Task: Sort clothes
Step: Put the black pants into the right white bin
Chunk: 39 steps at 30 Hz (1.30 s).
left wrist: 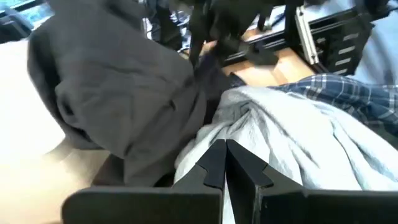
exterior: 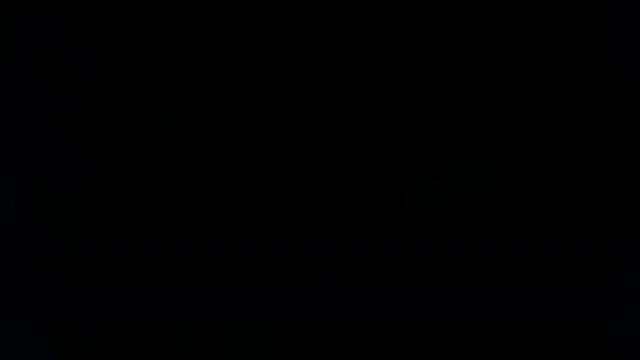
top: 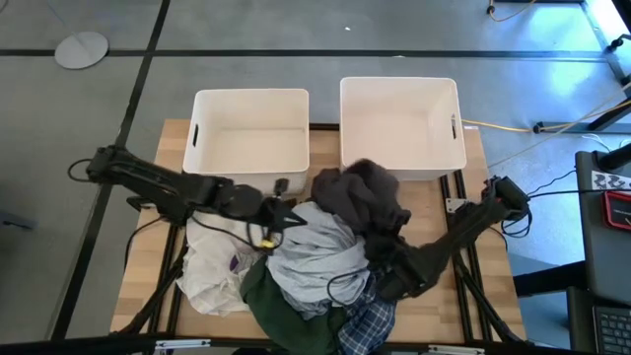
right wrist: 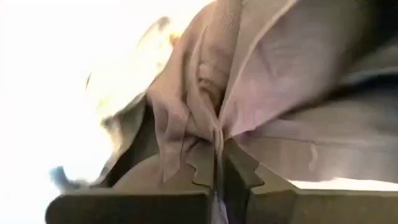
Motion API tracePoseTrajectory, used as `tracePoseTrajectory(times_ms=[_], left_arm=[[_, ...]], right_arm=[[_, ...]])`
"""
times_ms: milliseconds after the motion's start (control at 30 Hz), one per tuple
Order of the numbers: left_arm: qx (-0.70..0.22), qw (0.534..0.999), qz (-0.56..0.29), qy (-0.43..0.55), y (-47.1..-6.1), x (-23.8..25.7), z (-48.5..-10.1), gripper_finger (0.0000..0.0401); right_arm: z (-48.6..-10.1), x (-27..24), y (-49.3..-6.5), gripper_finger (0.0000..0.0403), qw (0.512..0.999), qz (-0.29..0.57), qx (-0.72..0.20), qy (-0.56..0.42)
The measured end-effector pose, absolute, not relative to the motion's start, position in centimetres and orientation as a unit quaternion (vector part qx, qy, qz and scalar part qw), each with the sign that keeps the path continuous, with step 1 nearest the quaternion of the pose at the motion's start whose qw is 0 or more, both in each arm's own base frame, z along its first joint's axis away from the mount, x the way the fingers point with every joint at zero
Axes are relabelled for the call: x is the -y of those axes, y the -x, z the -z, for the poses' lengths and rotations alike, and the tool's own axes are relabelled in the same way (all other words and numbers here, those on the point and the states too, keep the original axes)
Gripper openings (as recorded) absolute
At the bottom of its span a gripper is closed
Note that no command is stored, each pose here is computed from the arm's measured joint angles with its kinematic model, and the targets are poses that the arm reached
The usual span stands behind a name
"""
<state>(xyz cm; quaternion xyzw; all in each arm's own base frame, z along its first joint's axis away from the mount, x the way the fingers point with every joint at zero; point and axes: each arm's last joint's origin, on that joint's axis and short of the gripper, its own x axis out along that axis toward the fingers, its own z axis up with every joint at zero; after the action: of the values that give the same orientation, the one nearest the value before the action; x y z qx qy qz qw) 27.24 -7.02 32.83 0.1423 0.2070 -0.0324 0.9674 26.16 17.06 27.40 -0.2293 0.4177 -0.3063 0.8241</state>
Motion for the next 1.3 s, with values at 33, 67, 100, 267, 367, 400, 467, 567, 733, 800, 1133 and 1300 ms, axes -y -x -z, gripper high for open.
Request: tracePoseTrajectory(times_ms=[33,67,100,267,367,400,467,567,733,800,1133,1300], left_arm=[[-0.21,0.967,0.027,-0.141,-26.7,7.2,-33.1,0.0001],[-0.212,0.967,0.02,-0.142,-26.2,7.3,-33.3,0.0001],[-0.214,0.966,0.014,-0.142,-25.7,7.3,-33.5,0.0001],[-0.236,0.961,-0.007,-0.144,-23.9,7.6,-33.8,0.0001],[-0.25,0.957,-0.015,-0.146,-23.4,7.7,-33.7,0.0001],[-0.254,0.956,-0.017,-0.146,-23.3,7.8,-33.6,0.0001],[-0.264,0.954,-0.016,-0.144,-23.2,7.9,-33.4,0.0001],[-0.282,0.948,-0.011,-0.145,-22.8,8.2,-33.0,0.0001],[-0.288,0.945,-0.019,-0.155,-22.0,8.9,-31.9,0.0001],[-0.287,0.945,-0.032,-0.155,-21.5,8.9,-31.6,0.0001],[-0.233,0.964,-0.028,-0.126,-19.5,8.7,-29.1,0.0001],[-0.201,0.971,-0.025,-0.126,-18.9,8.4,-28.0,0.0001]], right_arm=[[-28.4,-17.1,-26.2,0.0007,0.826,0.31,-0.408,0.234],[-29.3,-17.1,-26.2,0.0007,0.828,0.314,-0.398,0.239],[-30.2,-17.0,-26.2,0.0007,0.83,0.318,-0.389,0.242],[-33.8,-16.3,-26.8,0.0006,0.831,0.335,-0.345,0.28],[-36.0,-15.4,-27.5,0.0006,0.826,0.351,-0.319,0.305],[-36.8,-15.0,-27.6,0.0006,0.823,0.358,-0.312,0.313],[-38.2,-14.1,-28.0,0.0006,0.815,0.372,-0.302,0.326],[-40.4,-12.7,-28.4,0.0006,0.799,0.4,-0.285,0.348],[-44.0,-10.3,-28.4,0.0007,0.769,0.451,-0.265,0.367],[-45.2,-9.2,-28.3,0.0006,0.756,0.469,-0.265,0.372],[-50.9,-2.9,-26.4,0.0008,0.702,0.561,-0.274,0.342],[-53.1,-0.1,-24.8,0.0007,0.682,0.607,-0.27,0.306]])
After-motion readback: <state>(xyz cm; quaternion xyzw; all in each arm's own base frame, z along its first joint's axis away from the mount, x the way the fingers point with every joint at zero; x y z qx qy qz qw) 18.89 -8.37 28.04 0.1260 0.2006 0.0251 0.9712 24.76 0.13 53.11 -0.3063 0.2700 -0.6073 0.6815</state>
